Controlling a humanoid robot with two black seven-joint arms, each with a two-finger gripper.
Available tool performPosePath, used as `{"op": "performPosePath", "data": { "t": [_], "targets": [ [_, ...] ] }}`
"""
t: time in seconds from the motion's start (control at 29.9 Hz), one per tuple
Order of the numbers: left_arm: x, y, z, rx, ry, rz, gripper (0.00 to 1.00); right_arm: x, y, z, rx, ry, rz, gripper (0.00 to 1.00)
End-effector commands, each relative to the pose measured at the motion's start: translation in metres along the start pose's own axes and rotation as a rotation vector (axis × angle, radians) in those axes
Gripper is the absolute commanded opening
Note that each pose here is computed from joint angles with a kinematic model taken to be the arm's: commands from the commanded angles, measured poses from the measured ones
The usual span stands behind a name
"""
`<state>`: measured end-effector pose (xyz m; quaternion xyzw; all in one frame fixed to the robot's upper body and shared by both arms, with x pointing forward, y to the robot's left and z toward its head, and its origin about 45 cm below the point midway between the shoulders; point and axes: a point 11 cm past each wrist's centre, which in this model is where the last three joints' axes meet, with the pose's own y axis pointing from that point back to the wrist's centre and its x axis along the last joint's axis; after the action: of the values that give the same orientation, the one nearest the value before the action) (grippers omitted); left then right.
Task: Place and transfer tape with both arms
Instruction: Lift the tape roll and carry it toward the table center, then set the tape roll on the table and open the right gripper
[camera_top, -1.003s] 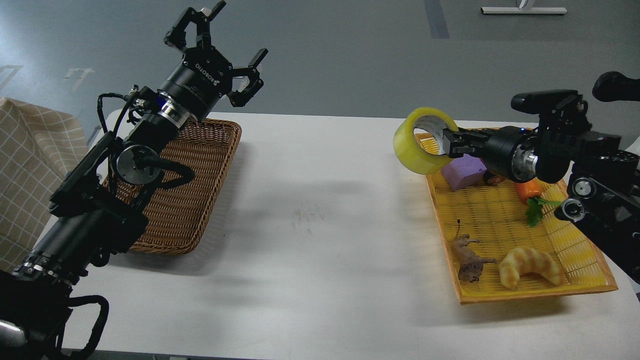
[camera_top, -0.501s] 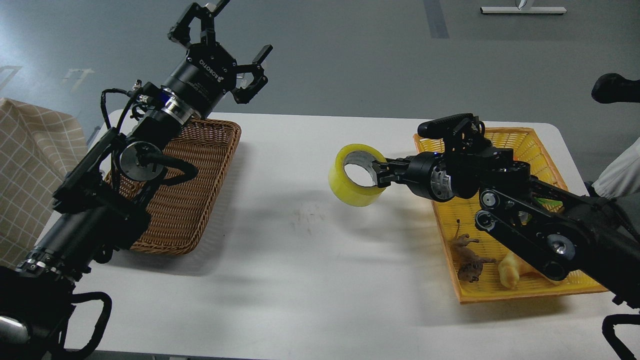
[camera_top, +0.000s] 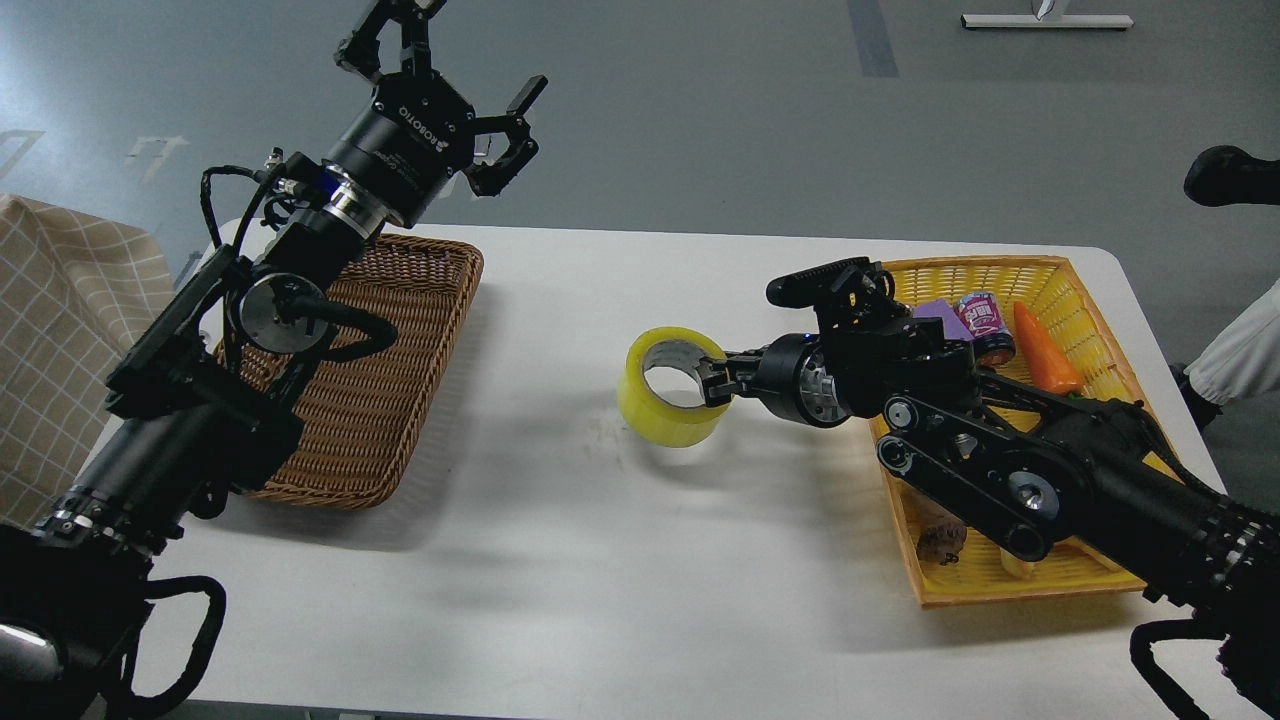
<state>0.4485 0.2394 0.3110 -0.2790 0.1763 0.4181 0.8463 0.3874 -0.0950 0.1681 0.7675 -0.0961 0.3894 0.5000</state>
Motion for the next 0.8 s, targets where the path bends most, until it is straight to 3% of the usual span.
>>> {"op": "performPosePath", "data": {
  "t": [0.0, 0.64, 0.77],
  "targets": [
    [0.000, 0.000, -0.001, 0.001, 0.001, 0.000, 0.98, -0.002, -0.003, 0.000, -0.007, 0.008, -0.012, 0.22],
    [-0.003, -0.003, 0.000, -0.010, 0.010, -0.006, 0.98, -0.002, -0.012, -0.005, -0.022, 0.039, -0.033, 0.26],
    [-0.003, -0.003, 0.000, -0.010, 0.010, -0.006, 0.98, -0.002, -0.014, -0.010, -0.012, 0.041, -0.035, 0.32]
  ]
}}
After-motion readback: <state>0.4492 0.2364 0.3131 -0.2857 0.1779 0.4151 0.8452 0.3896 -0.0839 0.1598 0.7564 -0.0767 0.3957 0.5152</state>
